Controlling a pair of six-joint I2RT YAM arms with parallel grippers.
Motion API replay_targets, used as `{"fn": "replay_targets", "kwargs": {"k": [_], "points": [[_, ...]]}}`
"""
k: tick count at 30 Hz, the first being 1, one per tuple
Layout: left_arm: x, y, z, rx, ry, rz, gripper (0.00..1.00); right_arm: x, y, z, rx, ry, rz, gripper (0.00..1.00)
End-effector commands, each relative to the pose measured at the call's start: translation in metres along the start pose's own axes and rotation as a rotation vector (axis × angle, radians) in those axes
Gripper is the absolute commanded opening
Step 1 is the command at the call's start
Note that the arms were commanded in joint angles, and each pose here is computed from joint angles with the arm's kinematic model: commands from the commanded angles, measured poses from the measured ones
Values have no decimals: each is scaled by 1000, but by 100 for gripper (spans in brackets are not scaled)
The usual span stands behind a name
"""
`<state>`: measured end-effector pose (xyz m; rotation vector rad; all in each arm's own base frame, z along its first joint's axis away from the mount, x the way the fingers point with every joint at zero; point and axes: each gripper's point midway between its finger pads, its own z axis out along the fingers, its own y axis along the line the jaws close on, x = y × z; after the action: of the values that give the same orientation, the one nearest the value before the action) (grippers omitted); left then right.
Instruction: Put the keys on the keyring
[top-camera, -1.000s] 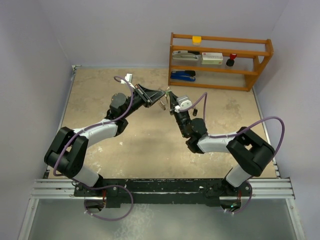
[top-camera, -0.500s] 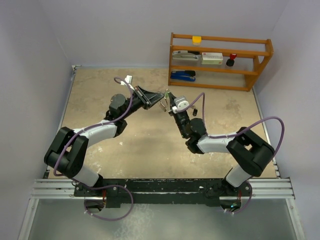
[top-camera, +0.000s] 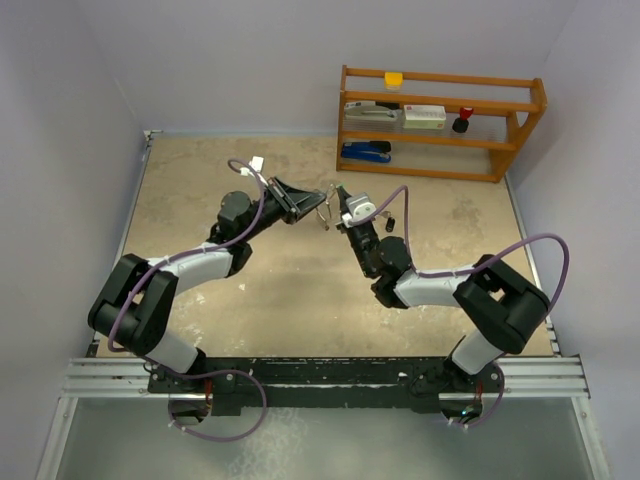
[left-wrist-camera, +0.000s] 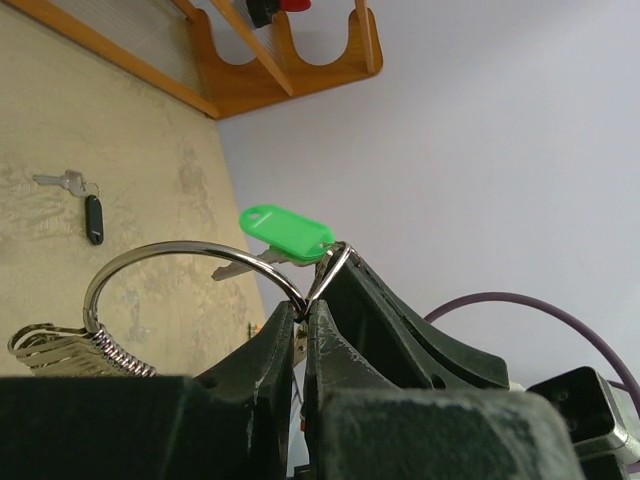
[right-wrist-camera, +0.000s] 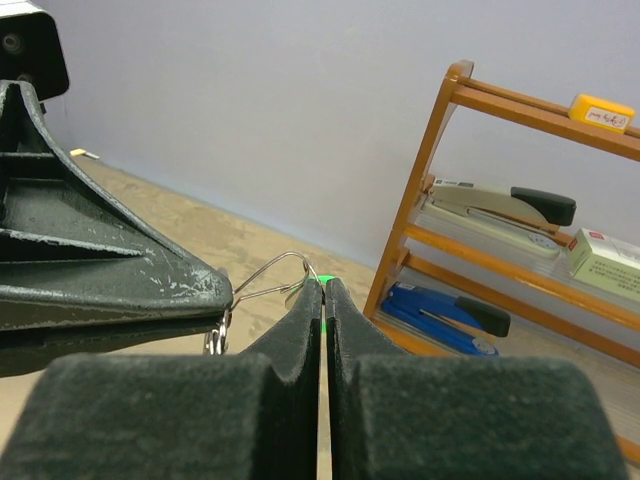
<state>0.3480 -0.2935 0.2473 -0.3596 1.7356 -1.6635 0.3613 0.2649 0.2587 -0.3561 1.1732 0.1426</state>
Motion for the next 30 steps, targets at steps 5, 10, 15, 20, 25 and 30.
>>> {"fn": "replay_targets", "kwargs": {"k": [5,10,15,20,25,30], "points": [[-11,-21,-4,71,9,38,0,-28,-12,2,18,-69,6,0],[-16,-23,-4,61,19,75,0,-23,-4,-2,-41,-18,-2,0],[-25,-27,-2,40,14,127,0,-14,-5,-5,-36,59,24,14],[-36,-29,1,11,9,182,0,-14,-19,-17,12,68,35,34],[-42,-28,3,-6,10,208,0,-12,-36,-37,57,96,53,33],[-45,-28,6,-19,15,227,0,-4,-32,-48,17,155,70,36]]}}
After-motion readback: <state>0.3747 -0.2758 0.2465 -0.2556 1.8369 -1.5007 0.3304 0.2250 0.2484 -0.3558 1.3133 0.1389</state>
